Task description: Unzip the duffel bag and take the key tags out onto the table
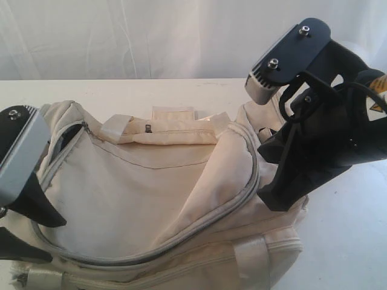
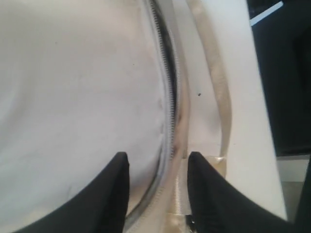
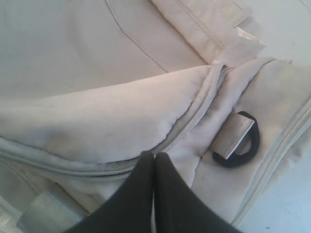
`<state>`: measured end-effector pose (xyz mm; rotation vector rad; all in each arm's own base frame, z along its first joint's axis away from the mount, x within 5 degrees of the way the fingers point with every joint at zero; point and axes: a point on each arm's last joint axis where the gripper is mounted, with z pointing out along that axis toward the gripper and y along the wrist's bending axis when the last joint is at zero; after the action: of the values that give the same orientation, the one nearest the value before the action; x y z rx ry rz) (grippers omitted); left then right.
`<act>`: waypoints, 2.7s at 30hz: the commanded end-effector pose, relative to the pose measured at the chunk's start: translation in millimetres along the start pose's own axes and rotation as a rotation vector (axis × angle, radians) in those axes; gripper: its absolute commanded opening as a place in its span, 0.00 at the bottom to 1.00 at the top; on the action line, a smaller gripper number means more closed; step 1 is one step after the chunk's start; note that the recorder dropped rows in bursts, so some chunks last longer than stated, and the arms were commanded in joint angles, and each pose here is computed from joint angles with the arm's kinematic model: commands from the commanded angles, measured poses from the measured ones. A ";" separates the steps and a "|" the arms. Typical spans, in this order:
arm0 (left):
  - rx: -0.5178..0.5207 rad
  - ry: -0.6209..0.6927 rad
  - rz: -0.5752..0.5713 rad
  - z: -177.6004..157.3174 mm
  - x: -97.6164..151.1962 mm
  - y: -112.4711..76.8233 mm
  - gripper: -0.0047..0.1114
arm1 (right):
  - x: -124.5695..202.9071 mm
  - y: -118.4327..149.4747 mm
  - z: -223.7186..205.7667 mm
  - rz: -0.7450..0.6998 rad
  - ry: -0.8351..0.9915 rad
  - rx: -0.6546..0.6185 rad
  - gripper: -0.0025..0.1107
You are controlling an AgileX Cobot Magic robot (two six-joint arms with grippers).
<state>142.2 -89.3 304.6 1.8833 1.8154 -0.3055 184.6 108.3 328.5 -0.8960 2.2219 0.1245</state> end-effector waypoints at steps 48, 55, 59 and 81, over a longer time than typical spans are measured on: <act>-0.733 -0.172 -0.095 -4.4 -9.3 78.5 0.04 | 0.4 0.1 0.8 0.027 -0.009 -0.012 0.02; -1.107 -0.060 -0.195 46.0 16.1 169.8 0.04 | 0.1 0.0 0.8 0.043 -0.012 -0.011 0.02; -1.096 -0.022 -0.233 81.5 25.3 230.2 0.04 | -0.3 -0.1 0.8 0.043 -0.017 -0.010 0.02; -1.166 -0.121 -0.589 10.7 -43.4 203.1 0.59 | 0.2 0.0 0.8 0.043 -0.011 -0.011 0.02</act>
<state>363.0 -122.7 340.2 0.4910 1.7904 0.3199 184.4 109.7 329.0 -0.8678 2.2262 0.1561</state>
